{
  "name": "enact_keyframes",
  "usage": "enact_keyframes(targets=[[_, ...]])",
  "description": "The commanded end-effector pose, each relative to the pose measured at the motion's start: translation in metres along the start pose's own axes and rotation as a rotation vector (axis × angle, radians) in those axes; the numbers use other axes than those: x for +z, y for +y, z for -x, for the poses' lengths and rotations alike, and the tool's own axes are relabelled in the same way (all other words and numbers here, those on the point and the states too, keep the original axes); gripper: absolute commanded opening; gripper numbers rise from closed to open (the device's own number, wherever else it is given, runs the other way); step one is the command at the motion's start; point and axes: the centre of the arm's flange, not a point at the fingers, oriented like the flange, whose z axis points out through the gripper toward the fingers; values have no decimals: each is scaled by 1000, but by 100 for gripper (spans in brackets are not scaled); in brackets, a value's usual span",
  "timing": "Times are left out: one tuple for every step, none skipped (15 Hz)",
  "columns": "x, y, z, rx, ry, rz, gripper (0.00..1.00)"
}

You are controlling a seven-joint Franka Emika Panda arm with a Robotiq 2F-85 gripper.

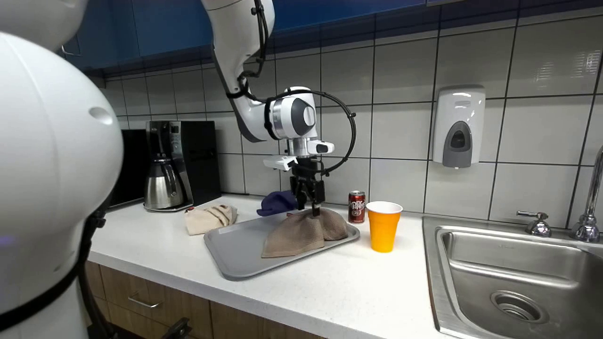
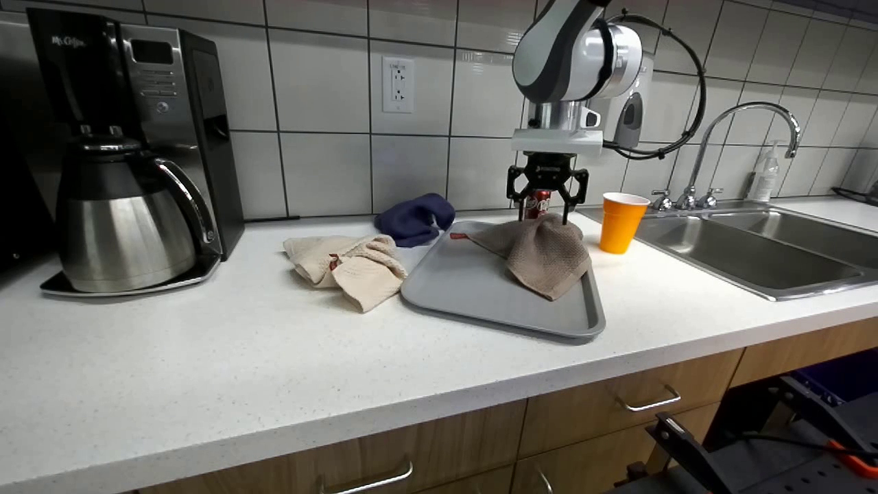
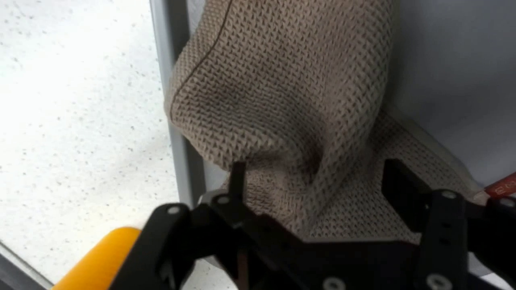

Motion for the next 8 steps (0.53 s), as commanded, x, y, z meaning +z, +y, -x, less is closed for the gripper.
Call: enact_keyframes(targets=[[-28,15,29,-41,-5,19,100],[-31,16,34,-51,-4,23,100],[-32,17,39,-58,-4,27,100],[-34,17,43,-69,-5,29,100],[-35,18,48,-91,-12,22,100],[-20,9,29,-47,-1,15,100],[-22,10,33,-56,-4,15,100],[-23,10,36,-62,-5,14,100]])
